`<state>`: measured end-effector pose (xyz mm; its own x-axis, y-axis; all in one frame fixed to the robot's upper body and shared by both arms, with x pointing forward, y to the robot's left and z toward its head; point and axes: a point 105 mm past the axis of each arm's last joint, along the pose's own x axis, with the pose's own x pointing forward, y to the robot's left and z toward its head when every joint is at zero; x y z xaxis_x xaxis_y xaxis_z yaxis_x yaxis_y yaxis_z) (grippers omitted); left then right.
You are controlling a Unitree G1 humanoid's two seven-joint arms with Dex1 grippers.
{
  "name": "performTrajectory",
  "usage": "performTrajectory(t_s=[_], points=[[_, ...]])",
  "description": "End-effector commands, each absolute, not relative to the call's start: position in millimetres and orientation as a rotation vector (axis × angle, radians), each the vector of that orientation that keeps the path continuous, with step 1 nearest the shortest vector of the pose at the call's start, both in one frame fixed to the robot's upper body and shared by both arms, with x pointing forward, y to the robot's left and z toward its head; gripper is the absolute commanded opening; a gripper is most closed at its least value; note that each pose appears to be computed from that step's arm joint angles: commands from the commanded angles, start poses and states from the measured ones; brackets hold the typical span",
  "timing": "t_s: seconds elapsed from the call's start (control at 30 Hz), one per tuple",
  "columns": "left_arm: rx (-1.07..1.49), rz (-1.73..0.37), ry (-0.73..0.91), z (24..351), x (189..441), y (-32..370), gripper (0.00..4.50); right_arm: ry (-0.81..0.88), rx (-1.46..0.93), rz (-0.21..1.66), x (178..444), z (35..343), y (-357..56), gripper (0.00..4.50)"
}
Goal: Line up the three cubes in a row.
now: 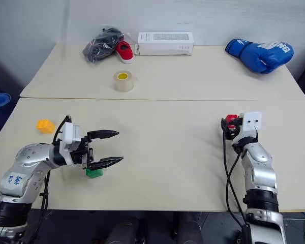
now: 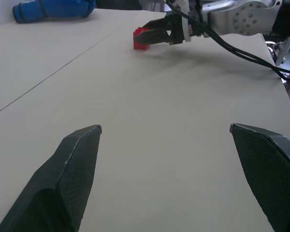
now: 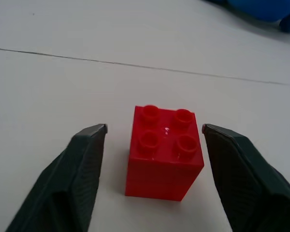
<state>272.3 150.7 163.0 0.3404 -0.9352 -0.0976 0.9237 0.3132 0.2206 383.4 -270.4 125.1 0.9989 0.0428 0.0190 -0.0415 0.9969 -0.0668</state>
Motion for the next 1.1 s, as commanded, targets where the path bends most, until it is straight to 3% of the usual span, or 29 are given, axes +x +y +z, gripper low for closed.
performTrajectory(t_s=[0.03,0.07,0.13,0.2,0.27,0.5,0.63,0.97,1.0,1.1], points=[[0.287,-1.236,-0.077,168.8,266.4,148.8,4.5,-0.085,-0.1,0.079,384.9,140.6,-271.1,1.73],[0.289,-1.233,-0.076,168.6,266.2,149.3,4.5,-0.088,-0.103,0.085,384.6,141.0,-271.4,1.48],[0.29,-1.224,-0.071,168.2,266.3,152.0,4.5,-0.131,-0.094,0.159,381.6,150.8,-265.9,1.48],[0.292,-1.214,-0.06,166.4,265.7,155.6,4.5,-0.215,-0.207,0.5,364.8,169.0,-227.2,1.48],[0.292,-1.211,-0.05,164.9,265.0,158.6,4.5,-0.205,-0.361,0.936,334.5,163.6,-183.8,1.48],[0.288,-1.208,-0.023,163.4,265.9,164.9,4.5,-0.084,-0.444,1.423,313.5,140.2,-141.5,1.48],[0.291,-1.212,-0.009,163.8,263.4,166.1,4.5,-0.08,-0.452,1.513,319.0,131.5,-129.2,1.48],[0.293,-1.134,-0.006,169.0,259.4,180.6,4.5,-0.011,-0.434,1.512,336.0,112.3,-128.5,1.48],[0.29,-1.124,-0.007,169.9,259.5,182.7,4.5,-0.03,-0.439,1.511,336.8,114.6,-127.7,2.2],[0.282,-1.09,-0.005,172.7,259.7,191.3,4.5,-0.057,-0.43,1.509,338.8,122.4,-127.8,3.18]])
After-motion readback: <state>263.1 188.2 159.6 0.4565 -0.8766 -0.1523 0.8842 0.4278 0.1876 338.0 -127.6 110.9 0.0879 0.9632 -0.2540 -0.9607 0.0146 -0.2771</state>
